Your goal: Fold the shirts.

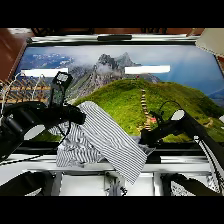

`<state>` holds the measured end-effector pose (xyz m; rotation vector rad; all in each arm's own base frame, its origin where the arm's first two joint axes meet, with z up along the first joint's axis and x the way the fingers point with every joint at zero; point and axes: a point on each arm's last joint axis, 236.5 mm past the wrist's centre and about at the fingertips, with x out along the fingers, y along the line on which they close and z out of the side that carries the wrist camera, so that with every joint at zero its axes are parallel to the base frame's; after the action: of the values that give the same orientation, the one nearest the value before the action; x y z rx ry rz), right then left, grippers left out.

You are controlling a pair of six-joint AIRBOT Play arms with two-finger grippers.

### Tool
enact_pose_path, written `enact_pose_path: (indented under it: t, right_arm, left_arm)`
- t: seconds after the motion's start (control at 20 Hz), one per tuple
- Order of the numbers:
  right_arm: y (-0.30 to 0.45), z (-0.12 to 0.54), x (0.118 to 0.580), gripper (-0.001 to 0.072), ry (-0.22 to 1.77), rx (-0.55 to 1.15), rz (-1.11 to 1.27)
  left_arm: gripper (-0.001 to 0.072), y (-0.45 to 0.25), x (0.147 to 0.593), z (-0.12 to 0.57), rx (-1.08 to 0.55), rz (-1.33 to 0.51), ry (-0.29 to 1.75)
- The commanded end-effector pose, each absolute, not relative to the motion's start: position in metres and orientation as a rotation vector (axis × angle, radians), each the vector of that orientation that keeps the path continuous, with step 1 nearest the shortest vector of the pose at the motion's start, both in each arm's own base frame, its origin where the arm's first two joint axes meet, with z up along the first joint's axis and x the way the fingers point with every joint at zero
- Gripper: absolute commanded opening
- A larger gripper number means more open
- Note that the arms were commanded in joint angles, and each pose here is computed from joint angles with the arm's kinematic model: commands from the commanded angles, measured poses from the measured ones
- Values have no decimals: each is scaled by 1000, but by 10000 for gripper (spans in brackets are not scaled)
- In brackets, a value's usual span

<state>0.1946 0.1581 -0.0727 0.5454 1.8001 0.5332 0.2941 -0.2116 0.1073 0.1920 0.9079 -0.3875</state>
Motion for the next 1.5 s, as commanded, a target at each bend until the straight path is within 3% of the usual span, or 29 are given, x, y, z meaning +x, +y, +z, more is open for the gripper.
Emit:
enact_pose_path:
  t: [0.0,0.1,0.2,0.35,0.5,0.6,0.7,0.8,0.95,1.1,1.25,1.4,1.45]
  right_arm:
    - [180,-45,229,91,1646,580,673]
    - [179,0,278,91,1440,492,691]
    - [172,80,339,91,1129,365,675]
    - [138,257,397,91,567,157,542]
    - [90,407,371,91,159,94,344]
    - [68,440,333,91,81,79,263]
    - [60,418,305,90,198,64,233]
    - [63,354,285,90,475,36,251]
    - [62,234,263,90,896,24,260]
    - [28,111,257,91,1165,-45,129]
    - [-36,49,265,92,1184,-196,-118]
    - [-74,69,287,94,1023,-126,-363]
    - [-73,81,296,202,977,-120,-362]
  left_arm:
    - [54,-219,307,127,166,-400,825]
    - [54,-226,336,189,54,-413,646]
    - [54,-219,363,294,-151,-407,392]
    - [54,-184,347,473,-370,-445,-30]
    - [54,-148,286,569,-428,-484,-241]
    - [54,-132,272,546,-318,-436,-146]
    - [54,-114,276,454,-149,-319,209]
    - [54,-99,273,356,-62,-210,562]
    - [54,-114,283,247,36,-188,824]
    - [53,-172,281,150,-99,-312,988]
    - [54,-232,276,121,-293,-476,984]
    - [53,-271,271,139,-400,-598,916]
    - [53,-287,267,151,-424,-663,875]
